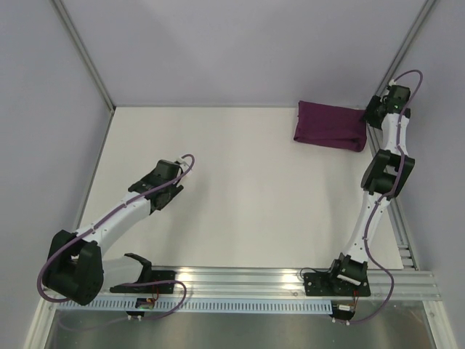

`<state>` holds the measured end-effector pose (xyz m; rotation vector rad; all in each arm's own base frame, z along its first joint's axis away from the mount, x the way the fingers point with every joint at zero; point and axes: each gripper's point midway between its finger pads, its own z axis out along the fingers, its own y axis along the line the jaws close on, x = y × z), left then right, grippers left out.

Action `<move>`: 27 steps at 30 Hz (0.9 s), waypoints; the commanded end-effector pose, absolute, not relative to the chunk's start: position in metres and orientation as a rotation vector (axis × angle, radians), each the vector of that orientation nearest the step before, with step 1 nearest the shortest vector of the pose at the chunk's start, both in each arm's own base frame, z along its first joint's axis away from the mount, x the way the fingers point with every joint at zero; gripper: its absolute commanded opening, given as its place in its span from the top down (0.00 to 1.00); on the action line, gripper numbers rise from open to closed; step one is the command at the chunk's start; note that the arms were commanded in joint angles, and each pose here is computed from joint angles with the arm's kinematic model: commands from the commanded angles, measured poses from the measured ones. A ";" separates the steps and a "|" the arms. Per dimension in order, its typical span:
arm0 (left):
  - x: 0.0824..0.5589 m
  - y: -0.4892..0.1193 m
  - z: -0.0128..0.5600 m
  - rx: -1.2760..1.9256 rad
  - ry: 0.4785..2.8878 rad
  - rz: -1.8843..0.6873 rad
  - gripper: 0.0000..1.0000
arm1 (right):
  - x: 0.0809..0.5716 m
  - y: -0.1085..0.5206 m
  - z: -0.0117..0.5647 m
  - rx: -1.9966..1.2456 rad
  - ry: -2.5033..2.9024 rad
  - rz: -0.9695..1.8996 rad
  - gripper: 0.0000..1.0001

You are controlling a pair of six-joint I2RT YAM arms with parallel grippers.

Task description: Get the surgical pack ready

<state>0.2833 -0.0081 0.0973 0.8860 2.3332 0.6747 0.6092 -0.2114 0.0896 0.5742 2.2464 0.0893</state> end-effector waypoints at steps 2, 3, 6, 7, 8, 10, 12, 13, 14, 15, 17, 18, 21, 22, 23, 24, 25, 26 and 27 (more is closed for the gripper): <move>0.285 -0.007 0.099 0.890 2.321 0.679 0.29 | 0.629 -0.232 0.134 0.556 2.096 -0.011 0.35; 0.285 -0.007 0.098 0.890 2.323 0.677 0.29 | 0.629 -0.232 0.141 0.555 2.085 -0.006 0.32; 0.285 -0.008 0.099 0.890 2.323 0.666 0.29 | 0.622 -0.218 0.181 0.508 2.043 -0.004 0.27; 0.285 -0.009 0.098 0.894 2.324 0.661 0.29 | 0.617 -0.214 0.187 0.498 2.043 -0.020 0.27; 0.286 -0.009 0.099 0.892 2.322 0.658 0.28 | 0.608 -0.205 0.209 0.492 2.023 -0.071 0.27; 0.286 -0.010 0.099 0.892 2.321 0.656 0.28 | 0.593 -0.200 0.217 0.512 2.023 -0.149 0.27; 0.286 -0.009 0.100 0.889 2.318 0.659 0.28 | 0.568 -0.193 0.219 0.631 2.009 -0.178 0.27; 0.286 -0.009 0.100 0.885 2.316 0.658 0.28 | 0.560 -0.190 0.219 0.684 1.999 -0.156 0.28; 0.285 -0.009 0.102 0.881 2.312 0.655 0.28 | 0.553 -0.183 0.210 0.706 2.019 -0.119 0.37; 0.285 -0.009 0.103 0.878 2.308 0.654 0.28 | 0.538 -0.177 0.194 0.739 2.057 -0.103 0.44; 0.285 -0.010 0.105 0.873 2.301 0.651 0.28 | 0.531 -0.164 0.171 0.797 2.079 -0.022 0.78; 0.285 -0.010 0.105 0.872 2.301 0.648 0.28 | 0.520 -0.157 0.146 0.828 2.127 0.000 0.88; 0.284 -0.011 0.106 0.868 2.300 0.634 0.28 | 0.517 -0.149 0.115 0.903 2.165 0.061 0.99; 0.284 -0.011 0.105 0.868 2.300 0.634 0.28 | 0.519 -0.142 0.099 0.915 2.201 0.116 0.99; 0.283 -0.011 0.106 0.865 2.298 0.631 0.28 | 0.520 -0.138 0.091 0.962 2.207 0.176 0.99; 0.283 -0.011 0.107 0.867 2.296 0.632 0.28 | 0.522 -0.137 0.086 0.990 2.209 0.199 0.99; 0.283 -0.011 0.107 0.865 2.293 0.631 0.28 | 0.525 -0.136 0.079 1.021 2.208 0.222 1.00; 0.283 -0.011 0.107 0.864 2.294 0.629 0.28 | 0.526 -0.136 0.065 1.068 2.217 0.234 0.99; 0.283 -0.011 0.107 0.864 2.294 0.629 0.28 | 0.528 -0.136 0.058 1.093 2.222 0.239 0.99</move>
